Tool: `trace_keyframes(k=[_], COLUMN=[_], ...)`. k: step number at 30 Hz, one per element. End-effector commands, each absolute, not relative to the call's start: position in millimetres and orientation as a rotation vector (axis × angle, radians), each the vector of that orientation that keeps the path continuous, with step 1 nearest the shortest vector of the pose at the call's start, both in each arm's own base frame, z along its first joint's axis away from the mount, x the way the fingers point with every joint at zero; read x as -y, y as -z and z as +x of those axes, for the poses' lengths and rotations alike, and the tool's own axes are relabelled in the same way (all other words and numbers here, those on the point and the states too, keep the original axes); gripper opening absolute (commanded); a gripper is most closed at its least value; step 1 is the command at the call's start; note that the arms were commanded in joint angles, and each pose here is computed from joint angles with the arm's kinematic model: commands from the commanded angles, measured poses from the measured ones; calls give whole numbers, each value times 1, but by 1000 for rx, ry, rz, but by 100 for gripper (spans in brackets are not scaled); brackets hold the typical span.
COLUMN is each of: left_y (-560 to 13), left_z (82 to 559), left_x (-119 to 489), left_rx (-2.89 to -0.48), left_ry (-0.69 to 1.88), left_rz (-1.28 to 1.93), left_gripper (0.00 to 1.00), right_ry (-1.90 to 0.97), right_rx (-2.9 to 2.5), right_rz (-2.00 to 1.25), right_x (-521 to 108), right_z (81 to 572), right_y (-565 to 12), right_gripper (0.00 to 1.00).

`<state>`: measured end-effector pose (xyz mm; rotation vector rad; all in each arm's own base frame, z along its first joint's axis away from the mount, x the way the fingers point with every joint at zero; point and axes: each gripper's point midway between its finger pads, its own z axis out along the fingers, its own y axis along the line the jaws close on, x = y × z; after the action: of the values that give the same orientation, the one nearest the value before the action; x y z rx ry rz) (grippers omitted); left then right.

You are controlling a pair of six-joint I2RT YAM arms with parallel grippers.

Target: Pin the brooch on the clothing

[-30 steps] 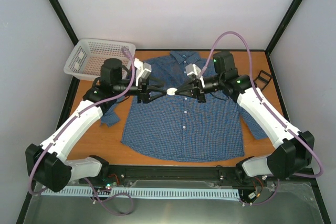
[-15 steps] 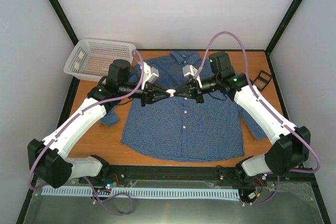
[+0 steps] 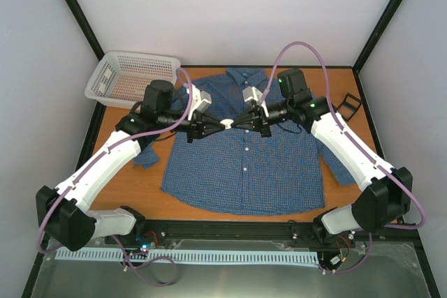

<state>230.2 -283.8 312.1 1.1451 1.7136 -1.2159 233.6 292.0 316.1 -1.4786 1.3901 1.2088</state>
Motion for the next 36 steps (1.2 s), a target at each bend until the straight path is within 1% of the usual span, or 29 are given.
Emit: trace_keyframes(k=[1, 5, 9, 11, 12, 14, 15, 17, 18, 21, 23, 25, 27, 29, 32, 36], left_y=[-336, -337, -338, -338, -337, -337, -337, -336, -332, -331, -324, -320, -316, -308, -296, -271], left_z=[229, 229, 230, 230, 231, 237, 242, 264, 275, 305, 324, 344, 365, 382, 393, 410], left_x=[284, 284, 284, 284, 283, 281, 278, 266, 257, 227, 203, 187, 184, 185, 184, 183], left_rx=[-1637, -1633, -1631, -1629, -1632, -1643, -1650, -1666, -1660, -1484, -1402, -1372, -1416, -1448, -1447, -1491], left_ry=[1182, 1178, 1171, 1163, 1152, 1097, 1048, 889, 788, 484, 306, 211, 218, 194, 157, 137], left_rz=[1168, 1169, 1171, 1174, 1173, 1150, 1123, 1008, 952, 788, 662, 574, 560, 559, 561, 571], left_gripper=[16, 15, 10, 6, 2, 1, 1, 1, 1, 1, 1, 1, 1, 1, 0, 1], right_ry=[-1207, -1210, -1212, -1215, -1214, -1200, -1166, -1059, -999, -770, -646, -550, -477, -448, -422, -395], right_rx=[-1367, -1365, -1358, -1357, -1358, -1368, -1395, -1477, -1506, -1596, -1635, -1660, -1703, -1763, -1804, -1898], right_rz=[-1499, -1502, -1503, -1504, -1504, -1497, -1479, -1415, -1383, -1217, -1119, -1072, -1075, -1115, -1137, -1164], right_x=[-295, -295, -295, -295, -296, -297, -298, -299, -298, -293, -289, -289, -292, -298, -308, -319], right_z=[232, 231, 231, 231, 232, 236, 243, 266, 278, 329, 361, 390, 416, 435, 464, 496], right_y=[-319, -319, -320, -320, -320, -320, -318, -309, -303, -290, -280, -266, -245, -223, -201, -155], right_gripper=[3, 3, 3, 3, 3, 3, 5, 22, 29, 48, 55, 60, 65, 68, 71, 76])
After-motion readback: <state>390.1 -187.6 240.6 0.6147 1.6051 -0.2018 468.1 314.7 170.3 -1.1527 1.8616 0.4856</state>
